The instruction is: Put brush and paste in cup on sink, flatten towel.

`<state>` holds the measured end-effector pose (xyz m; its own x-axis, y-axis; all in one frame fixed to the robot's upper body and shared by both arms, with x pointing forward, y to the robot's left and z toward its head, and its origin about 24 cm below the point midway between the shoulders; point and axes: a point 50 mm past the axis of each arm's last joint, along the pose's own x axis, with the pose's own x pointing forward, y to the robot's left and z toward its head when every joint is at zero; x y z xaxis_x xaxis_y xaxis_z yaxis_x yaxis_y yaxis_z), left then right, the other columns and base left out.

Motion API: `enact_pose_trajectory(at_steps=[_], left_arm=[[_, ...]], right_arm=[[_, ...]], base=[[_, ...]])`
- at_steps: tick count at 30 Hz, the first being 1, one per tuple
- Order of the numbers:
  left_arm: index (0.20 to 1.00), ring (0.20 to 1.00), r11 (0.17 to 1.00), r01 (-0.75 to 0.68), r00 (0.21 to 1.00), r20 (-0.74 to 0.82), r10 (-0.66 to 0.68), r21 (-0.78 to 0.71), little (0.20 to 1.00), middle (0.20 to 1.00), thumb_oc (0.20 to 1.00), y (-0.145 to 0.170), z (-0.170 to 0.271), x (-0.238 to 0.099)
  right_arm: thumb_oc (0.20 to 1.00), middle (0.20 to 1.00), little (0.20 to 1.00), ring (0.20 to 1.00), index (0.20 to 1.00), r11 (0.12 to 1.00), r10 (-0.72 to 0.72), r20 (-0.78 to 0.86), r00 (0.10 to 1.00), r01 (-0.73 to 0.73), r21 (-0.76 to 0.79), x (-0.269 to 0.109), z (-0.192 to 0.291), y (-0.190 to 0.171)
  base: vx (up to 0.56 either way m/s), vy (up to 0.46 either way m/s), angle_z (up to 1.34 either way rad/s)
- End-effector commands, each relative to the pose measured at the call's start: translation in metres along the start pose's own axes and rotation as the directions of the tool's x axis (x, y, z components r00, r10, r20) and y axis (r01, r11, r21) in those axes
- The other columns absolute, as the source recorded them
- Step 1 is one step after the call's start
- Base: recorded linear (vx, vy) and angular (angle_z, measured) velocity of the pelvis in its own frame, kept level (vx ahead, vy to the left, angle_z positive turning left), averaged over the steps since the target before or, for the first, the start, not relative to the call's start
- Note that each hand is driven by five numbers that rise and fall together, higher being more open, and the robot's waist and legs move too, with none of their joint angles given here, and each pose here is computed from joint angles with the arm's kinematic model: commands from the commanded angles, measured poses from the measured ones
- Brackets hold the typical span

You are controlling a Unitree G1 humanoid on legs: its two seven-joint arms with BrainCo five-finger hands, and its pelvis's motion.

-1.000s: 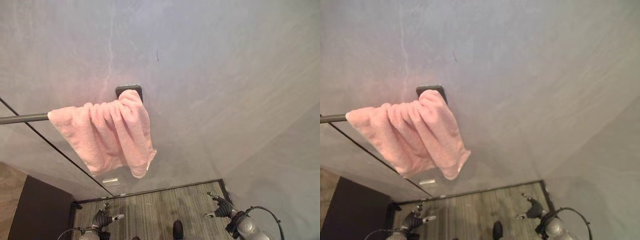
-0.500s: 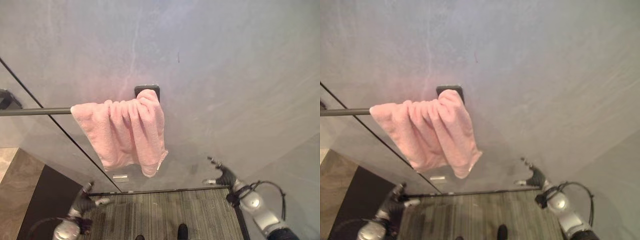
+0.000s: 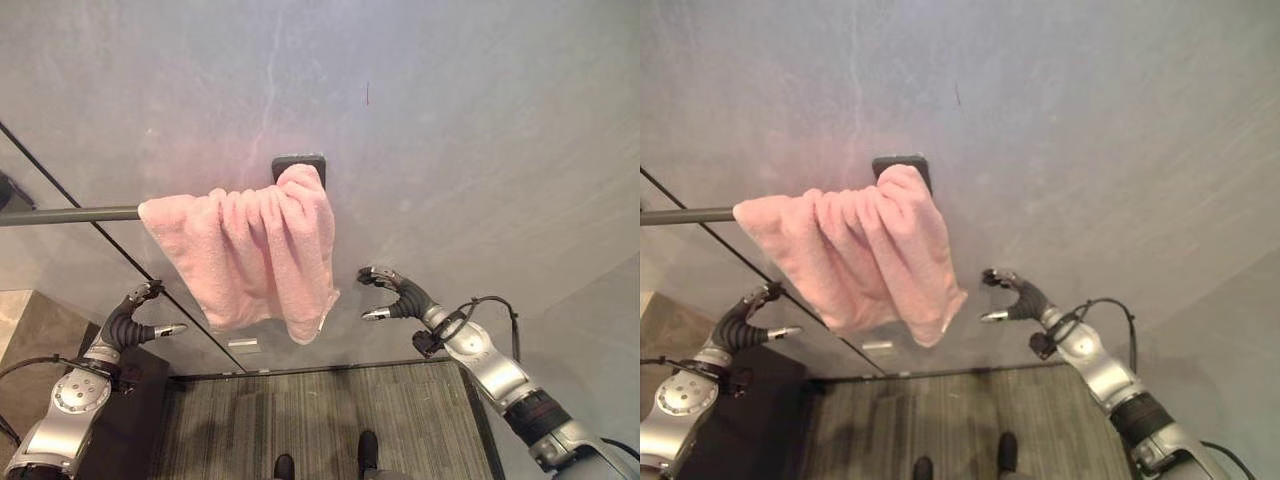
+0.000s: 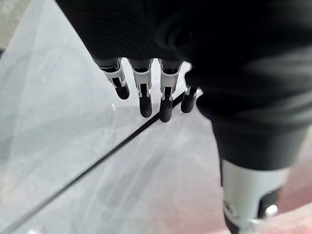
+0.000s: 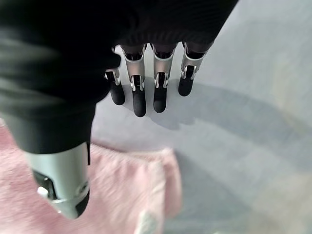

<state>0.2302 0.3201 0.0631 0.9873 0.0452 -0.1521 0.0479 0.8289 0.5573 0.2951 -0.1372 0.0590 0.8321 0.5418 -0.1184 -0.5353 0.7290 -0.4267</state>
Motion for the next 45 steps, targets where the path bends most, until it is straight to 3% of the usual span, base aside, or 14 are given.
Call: enact_pose_trajectory(at_steps=[1,8,23,38,40,41,42,43,45], left_arm=[[1.000,1.000,0.998,0.034,0.985,0.169,-0.024,-0.061,1.000,1.000,1.000,0.013,0.039,0.017],[1.000,1.000,0.992,0.075,0.966,0.254,-0.047,-0.104,1.000,1.000,1.000,0.015,0.065,0.029],[1.000,1.000,0.981,0.142,0.936,0.340,-0.090,-0.129,1.000,1.000,1.000,0.002,0.089,0.035],[1.000,1.000,0.923,0.254,0.897,0.426,-0.114,-0.288,1.000,1.000,1.000,-0.018,0.110,0.042],[1.000,1.000,0.918,0.260,0.895,0.430,-0.114,-0.298,1.000,1.000,1.000,-0.022,0.111,0.043],[0.840,0.840,0.911,0.276,0.892,0.433,-0.125,-0.306,0.840,0.840,0.840,-0.026,0.112,0.044],[0.432,0.432,0.911,0.276,0.892,0.434,-0.125,-0.305,0.432,0.432,0.432,-0.026,0.112,0.044],[0.200,0.200,0.898,0.290,0.890,0.437,-0.126,-0.332,0.200,0.200,0.200,-0.033,0.112,0.045],[0.200,0.200,0.884,0.297,0.893,0.434,-0.122,-0.361,0.200,0.200,0.200,-0.039,0.109,0.045]], right_arm=[[1.000,1.000,1.000,1.000,1.000,0.996,0.013,0.152,0.988,-0.027,0.086,0.020,0.036,-0.006],[1.000,1.000,1.000,1.000,1.000,0.983,0.058,0.178,0.982,-0.088,0.164,0.032,0.048,-0.002],[1.000,1.000,1.000,1.000,1.000,0.975,0.113,0.216,0.970,-0.150,0.166,0.044,0.063,0.011],[1.000,1.000,1.000,1.000,1.000,0.970,0.129,0.255,0.958,-0.176,0.169,0.053,0.078,0.019],[0.539,0.539,0.539,0.539,0.539,0.969,0.129,0.260,0.957,-0.177,0.171,0.054,0.080,0.021],[0.322,0.322,0.322,0.322,0.322,0.969,0.129,0.263,0.956,-0.178,0.171,0.055,0.081,0.022],[0.213,0.213,0.213,0.213,0.213,0.969,0.129,0.263,0.956,-0.178,0.171,0.055,0.081,0.021],[0.200,0.200,0.200,0.200,0.200,0.968,0.125,0.268,0.955,-0.177,0.178,0.054,0.081,0.024],[0.200,0.200,0.200,0.200,0.200,0.967,0.119,0.265,0.957,-0.173,0.187,0.054,0.079,0.025]], base=[[0.00,0.023,-0.08],[0.00,0.000,0.00],[0.02,-0.006,-0.01],[0.00,0.000,0.00],[0.00,0.000,0.00],[0.00,0.000,0.00],[0.00,0.000,0.00],[0.00,0.000,0.00],[0.02,0.001,0.00]])
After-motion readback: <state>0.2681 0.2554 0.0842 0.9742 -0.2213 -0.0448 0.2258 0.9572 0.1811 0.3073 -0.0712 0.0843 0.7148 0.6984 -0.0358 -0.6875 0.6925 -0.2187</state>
